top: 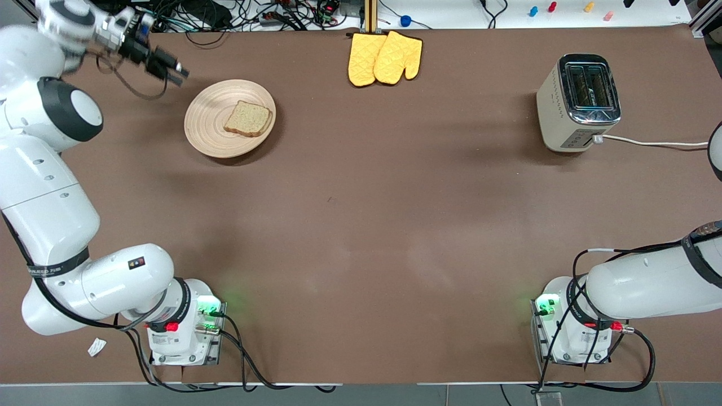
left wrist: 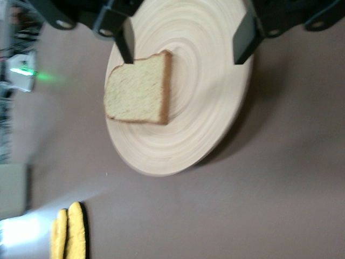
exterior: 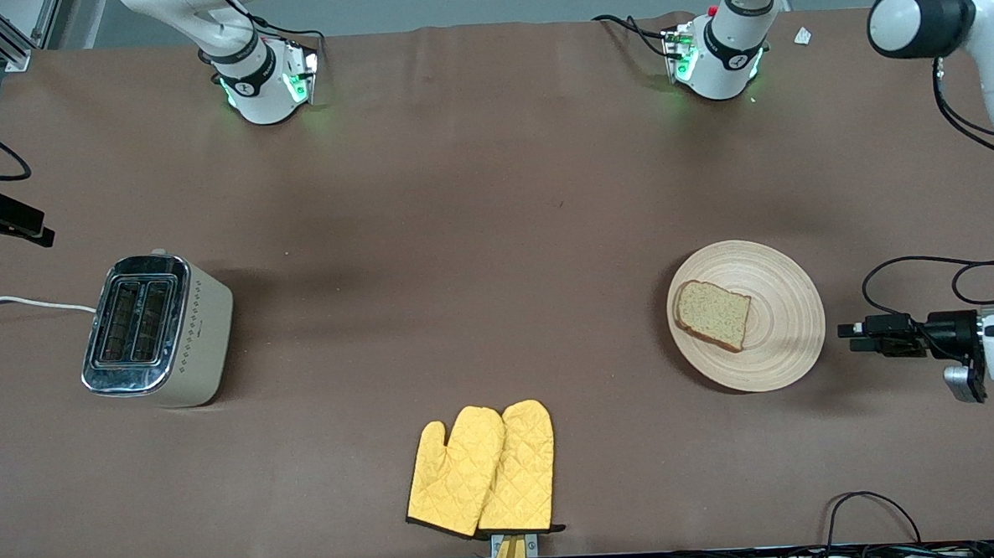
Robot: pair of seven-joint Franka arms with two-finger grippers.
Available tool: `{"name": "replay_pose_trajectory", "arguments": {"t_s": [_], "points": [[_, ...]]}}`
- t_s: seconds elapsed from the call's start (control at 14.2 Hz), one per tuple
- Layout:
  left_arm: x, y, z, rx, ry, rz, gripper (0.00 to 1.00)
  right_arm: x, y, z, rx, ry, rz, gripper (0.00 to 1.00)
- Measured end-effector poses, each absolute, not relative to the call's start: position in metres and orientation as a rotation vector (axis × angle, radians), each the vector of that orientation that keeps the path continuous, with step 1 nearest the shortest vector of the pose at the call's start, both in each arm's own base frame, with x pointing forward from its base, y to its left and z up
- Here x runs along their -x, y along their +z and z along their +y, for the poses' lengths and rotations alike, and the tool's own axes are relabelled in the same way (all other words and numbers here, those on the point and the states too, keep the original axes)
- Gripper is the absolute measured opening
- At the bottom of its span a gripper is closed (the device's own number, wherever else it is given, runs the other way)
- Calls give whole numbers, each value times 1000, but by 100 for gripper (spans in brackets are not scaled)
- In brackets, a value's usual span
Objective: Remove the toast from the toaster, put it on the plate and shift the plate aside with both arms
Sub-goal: 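Open the left gripper and draw it back from the plate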
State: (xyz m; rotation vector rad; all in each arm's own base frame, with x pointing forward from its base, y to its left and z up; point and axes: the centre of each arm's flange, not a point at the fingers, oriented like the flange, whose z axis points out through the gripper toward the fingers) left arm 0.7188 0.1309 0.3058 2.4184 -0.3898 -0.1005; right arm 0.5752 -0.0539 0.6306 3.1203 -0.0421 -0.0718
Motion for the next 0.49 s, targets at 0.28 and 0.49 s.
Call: {"name": "replay_pose_trajectory", "arguments": {"t_s": [0.28, 0.49], "points": [[-728, 452, -7, -2761, -84, -545, 100, -575, 630, -54, -3120, -73, -43, 100], [-700, 549, -72, -2895, 39, -646, 100, -575, 630, -54, -3120, -74, -43, 100]]}}
